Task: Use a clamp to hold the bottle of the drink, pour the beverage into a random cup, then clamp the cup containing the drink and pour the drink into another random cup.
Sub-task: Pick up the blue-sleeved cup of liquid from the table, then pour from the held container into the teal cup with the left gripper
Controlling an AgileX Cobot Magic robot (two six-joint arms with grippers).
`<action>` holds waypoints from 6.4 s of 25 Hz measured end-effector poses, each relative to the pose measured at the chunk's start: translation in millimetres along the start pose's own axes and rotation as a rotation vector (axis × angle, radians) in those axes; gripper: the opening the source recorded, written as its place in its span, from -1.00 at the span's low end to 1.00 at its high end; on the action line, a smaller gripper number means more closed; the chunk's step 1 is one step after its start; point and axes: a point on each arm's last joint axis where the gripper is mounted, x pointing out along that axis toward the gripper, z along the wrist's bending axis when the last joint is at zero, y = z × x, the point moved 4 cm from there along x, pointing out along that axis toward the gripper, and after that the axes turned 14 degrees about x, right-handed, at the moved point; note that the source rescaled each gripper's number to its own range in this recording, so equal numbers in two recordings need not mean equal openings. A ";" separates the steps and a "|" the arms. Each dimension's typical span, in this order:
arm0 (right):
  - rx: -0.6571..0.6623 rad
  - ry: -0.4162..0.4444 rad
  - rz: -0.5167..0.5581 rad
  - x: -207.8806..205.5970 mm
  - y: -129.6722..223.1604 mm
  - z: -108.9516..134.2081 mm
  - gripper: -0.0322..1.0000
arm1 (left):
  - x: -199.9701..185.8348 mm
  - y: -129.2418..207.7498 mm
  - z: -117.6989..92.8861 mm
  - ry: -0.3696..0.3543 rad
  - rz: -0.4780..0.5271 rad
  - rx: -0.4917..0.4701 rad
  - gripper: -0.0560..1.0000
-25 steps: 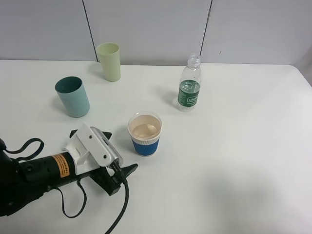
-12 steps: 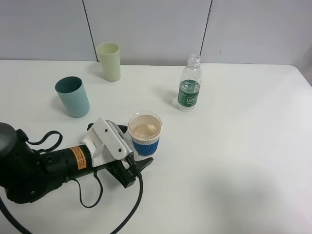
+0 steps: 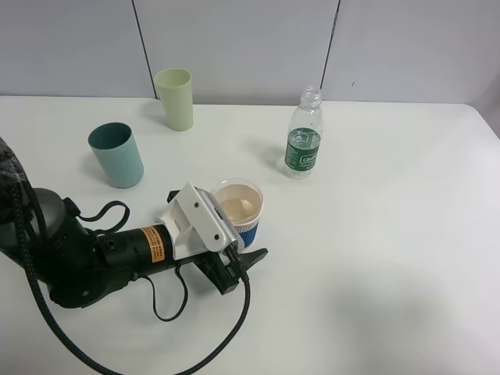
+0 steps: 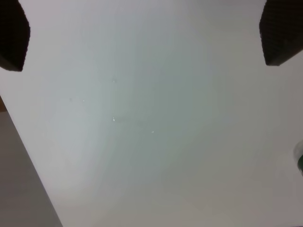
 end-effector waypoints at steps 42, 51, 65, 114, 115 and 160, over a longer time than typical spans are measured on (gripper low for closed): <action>0.000 0.000 0.000 0.0 0.0 0.0 1.00 | 25.5 -3.9 6.8 -0.023 -0.034 -0.060 -0.89; 0.000 0.000 0.000 0.0 0.0 0.0 1.00 | 25.4 -3.7 7.3 -0.026 -0.033 -0.091 -0.89; 0.000 0.000 0.000 0.0 0.0 0.0 1.00 | 17.3 -7.9 11.7 -0.041 0.002 -0.112 -0.89; 0.000 0.000 0.000 0.0 0.0 0.0 1.00 | -167.3 25.2 127.0 -1.053 0.267 -0.353 -0.89; 0.000 0.000 0.000 0.0 0.0 0.0 1.00 | -171.0 26.3 132.4 -1.069 0.264 -0.353 -0.89; 0.000 0.000 0.000 0.0 0.0 0.0 1.00 | -154.0 15.8 219.1 -0.811 0.636 0.347 -0.89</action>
